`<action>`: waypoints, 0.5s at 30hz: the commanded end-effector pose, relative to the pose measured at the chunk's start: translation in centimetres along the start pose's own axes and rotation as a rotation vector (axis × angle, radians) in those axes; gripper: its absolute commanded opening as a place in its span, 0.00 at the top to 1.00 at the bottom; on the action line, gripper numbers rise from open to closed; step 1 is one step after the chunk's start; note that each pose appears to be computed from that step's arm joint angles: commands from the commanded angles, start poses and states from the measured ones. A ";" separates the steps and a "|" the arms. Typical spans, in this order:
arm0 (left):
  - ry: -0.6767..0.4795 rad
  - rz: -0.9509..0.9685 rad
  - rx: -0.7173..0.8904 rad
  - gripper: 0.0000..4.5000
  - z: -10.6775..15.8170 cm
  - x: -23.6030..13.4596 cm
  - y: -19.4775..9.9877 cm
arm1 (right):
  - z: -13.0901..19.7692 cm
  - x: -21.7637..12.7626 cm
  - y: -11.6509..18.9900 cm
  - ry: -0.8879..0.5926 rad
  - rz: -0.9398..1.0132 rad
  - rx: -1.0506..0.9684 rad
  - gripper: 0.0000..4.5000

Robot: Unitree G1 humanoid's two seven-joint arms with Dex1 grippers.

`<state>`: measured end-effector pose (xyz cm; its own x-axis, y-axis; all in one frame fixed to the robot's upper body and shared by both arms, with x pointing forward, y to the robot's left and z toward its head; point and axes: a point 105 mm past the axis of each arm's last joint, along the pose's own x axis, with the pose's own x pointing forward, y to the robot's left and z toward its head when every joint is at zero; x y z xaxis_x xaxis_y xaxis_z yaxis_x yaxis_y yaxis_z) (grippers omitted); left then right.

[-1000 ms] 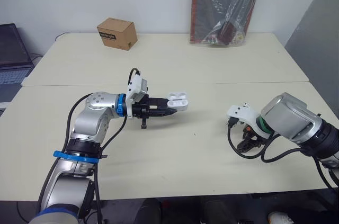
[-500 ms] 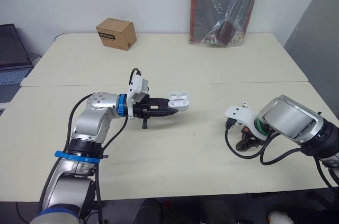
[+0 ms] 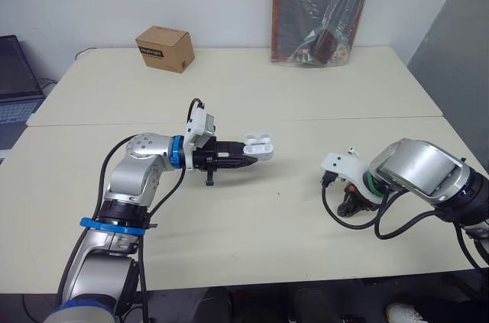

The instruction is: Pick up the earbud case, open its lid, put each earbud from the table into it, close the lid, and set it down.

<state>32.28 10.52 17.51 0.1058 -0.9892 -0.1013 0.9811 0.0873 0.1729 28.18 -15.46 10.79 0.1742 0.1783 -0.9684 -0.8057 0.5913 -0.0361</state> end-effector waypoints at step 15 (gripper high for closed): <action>-0.023 0.000 0.051 0.83 1.2 0.0 0.0 | -0.7 0.1 0.7 0.027 0.012 -0.016 0.61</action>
<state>32.29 10.52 17.51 0.1063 -0.9892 -0.1012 0.9810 0.0878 0.1729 27.81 -15.50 10.84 0.1784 0.1716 -0.9689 -0.8123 0.5814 -0.0465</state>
